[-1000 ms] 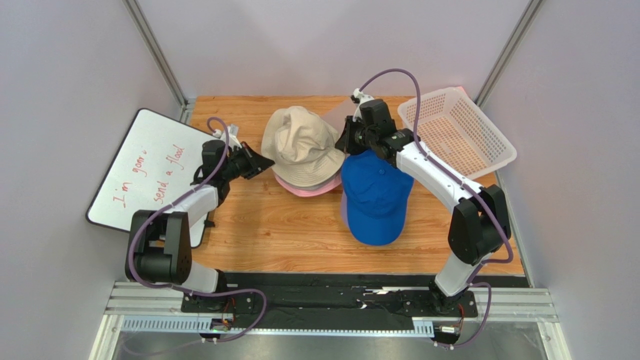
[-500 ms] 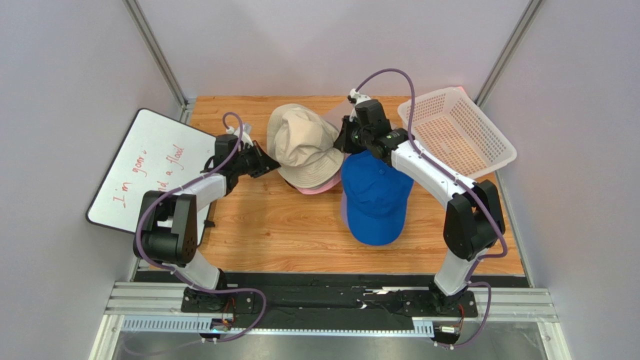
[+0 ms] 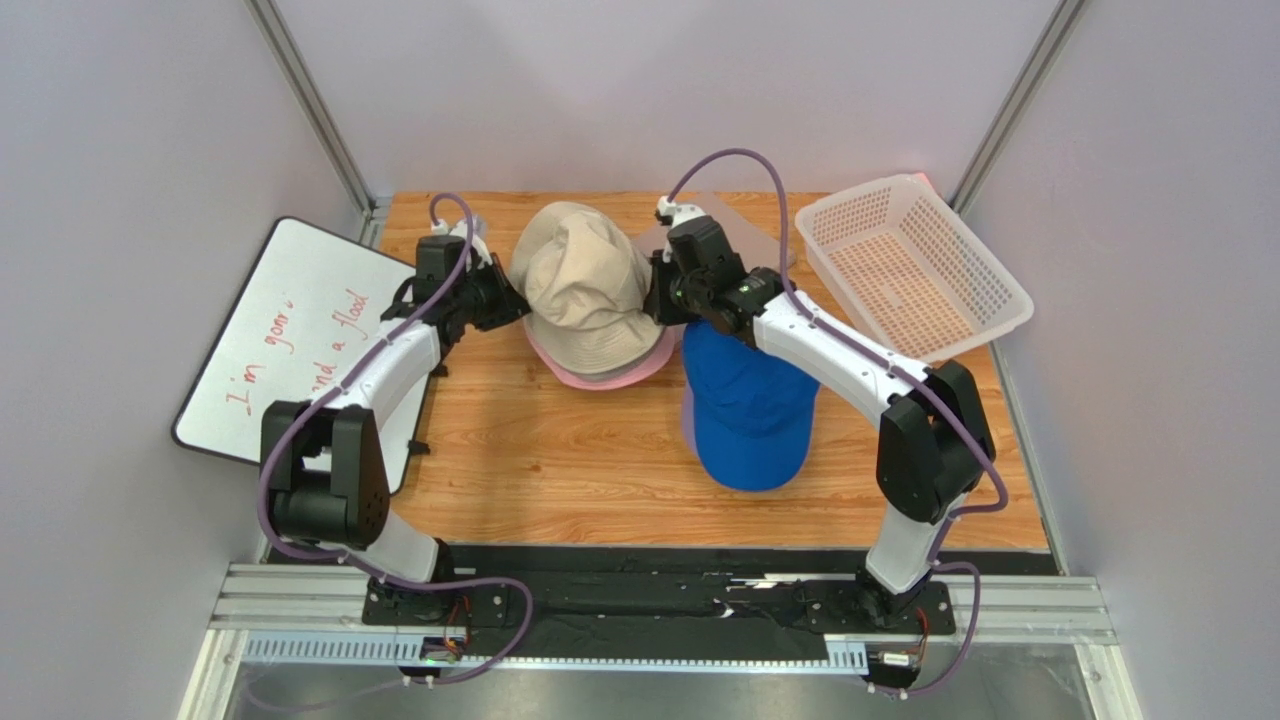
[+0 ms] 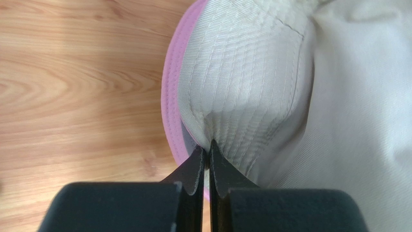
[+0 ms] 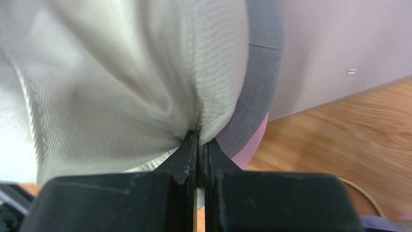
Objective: Stack the hats
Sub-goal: Adjust the hat on the hat stand.
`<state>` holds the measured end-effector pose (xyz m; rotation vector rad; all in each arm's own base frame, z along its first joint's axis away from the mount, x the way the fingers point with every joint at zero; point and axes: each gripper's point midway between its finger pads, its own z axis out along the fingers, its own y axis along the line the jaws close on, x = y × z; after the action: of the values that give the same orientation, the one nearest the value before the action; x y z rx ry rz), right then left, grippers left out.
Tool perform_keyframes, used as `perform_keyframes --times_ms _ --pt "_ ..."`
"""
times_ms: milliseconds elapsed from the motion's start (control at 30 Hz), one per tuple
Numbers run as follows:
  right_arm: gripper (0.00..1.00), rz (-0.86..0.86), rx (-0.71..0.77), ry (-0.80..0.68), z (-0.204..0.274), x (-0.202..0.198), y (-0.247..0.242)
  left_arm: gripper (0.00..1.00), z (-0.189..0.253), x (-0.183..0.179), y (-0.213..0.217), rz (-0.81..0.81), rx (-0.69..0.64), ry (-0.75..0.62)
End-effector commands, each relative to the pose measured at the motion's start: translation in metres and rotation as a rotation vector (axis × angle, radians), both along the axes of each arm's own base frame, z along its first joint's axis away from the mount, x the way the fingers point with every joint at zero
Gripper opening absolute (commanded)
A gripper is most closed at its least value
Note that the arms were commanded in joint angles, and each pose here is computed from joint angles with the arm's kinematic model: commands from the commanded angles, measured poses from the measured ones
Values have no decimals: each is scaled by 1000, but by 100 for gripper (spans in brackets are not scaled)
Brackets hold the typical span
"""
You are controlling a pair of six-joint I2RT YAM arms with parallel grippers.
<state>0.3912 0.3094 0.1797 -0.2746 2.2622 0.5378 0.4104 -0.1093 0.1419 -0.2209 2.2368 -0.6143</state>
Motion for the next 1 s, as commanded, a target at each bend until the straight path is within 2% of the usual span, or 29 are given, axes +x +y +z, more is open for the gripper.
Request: perform_keyframes --times_ms 0,100,167,200,233,333,500,667,833,967 --pt "0 159 -17 76 -13 -43 40 0 3 15 27 61 92 13" --pt "0 154 -10 62 -5 -47 34 0 3 24 38 77 134 27" --pt "5 150 -15 36 5 -48 27 0 5 28 44 88 159 35" --pt "14 143 -12 28 10 -47 22 0 3 30 47 86 171 40" --pt "34 142 -1 11 21 -50 15 0 3 31 48 87 176 39" --pt "62 130 52 -17 45 -48 -4 0 5 34 50 62 177 20" --pt "67 83 103 -100 79 -25 -38 0 13 36 43 9 167 -25" --pt "67 164 208 -109 92 -6 -25 0 13 37 41 -6 164 -34" --pt "66 231 321 -83 85 17 -5 0 18 41 40 -17 165 -51" --pt "67 272 355 -55 71 28 10 0 22 52 35 -45 158 -56"
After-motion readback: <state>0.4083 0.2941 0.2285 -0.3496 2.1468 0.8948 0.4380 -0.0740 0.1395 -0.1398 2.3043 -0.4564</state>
